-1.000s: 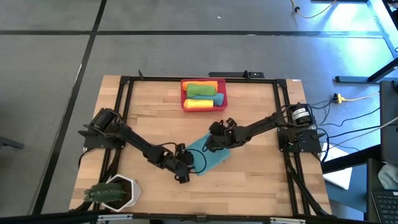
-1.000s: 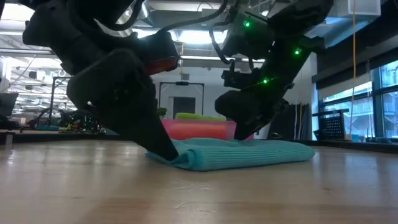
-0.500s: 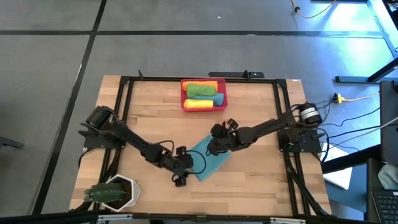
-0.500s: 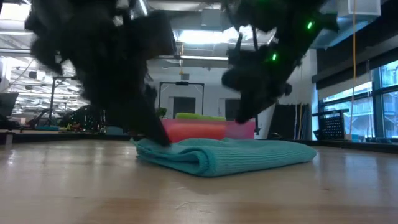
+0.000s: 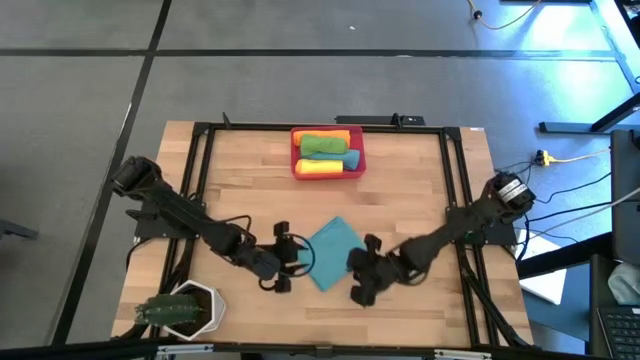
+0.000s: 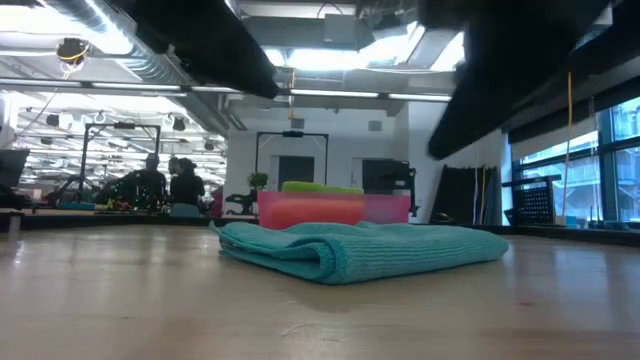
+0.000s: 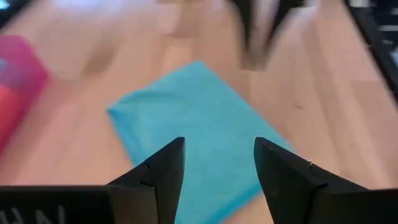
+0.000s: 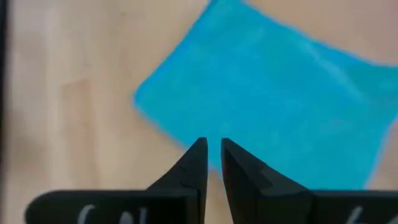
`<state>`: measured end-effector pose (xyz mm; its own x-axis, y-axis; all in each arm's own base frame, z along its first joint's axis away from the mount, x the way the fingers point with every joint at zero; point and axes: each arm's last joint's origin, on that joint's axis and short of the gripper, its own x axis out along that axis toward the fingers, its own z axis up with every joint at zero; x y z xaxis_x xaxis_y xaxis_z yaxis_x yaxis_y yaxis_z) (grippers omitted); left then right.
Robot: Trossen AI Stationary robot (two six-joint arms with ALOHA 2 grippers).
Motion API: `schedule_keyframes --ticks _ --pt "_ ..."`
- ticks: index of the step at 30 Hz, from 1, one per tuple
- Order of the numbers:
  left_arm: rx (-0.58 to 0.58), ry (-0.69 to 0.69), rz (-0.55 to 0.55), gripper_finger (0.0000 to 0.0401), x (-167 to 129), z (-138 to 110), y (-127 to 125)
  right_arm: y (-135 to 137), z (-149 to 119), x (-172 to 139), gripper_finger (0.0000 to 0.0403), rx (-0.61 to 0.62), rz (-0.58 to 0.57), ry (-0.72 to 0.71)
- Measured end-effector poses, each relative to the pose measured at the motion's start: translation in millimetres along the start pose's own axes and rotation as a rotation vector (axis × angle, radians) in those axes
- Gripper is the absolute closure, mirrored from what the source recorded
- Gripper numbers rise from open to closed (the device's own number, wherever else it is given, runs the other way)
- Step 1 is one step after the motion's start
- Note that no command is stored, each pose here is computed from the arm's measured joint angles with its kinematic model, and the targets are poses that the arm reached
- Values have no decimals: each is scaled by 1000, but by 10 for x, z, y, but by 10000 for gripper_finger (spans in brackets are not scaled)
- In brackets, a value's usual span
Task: Roll microfiber towels into tight, uniform cylinder then place into a basket
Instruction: Roll the blue microfiber cloth
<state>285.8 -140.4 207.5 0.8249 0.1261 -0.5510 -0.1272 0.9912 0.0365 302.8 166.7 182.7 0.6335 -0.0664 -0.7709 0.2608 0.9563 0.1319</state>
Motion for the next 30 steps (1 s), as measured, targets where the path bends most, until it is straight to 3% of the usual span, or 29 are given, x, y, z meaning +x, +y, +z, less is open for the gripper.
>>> schedule_keyframes --ticks 4,7,12,17,25,30 --pt "-6 25 60 218 51 -75 166 182 -163 -49 354 39 29 -9" --pt "-56 36 46 218 134 -195 305 254 -270 -33 354 46 25 1" --pt "-204 -22 21 219 215 -455 415 254 -385 91 354 109 -4 66" --pt "-304 -28 94 219 234 -558 513 148 -395 229 354 177 -48 140" --pt "-314 -15 53 219 203 -590 441 -45 -395 311 354 238 -179 201" --pt "-343 -12 52 219 200 -594 435 -71 -353 329 354 273 -204 149"
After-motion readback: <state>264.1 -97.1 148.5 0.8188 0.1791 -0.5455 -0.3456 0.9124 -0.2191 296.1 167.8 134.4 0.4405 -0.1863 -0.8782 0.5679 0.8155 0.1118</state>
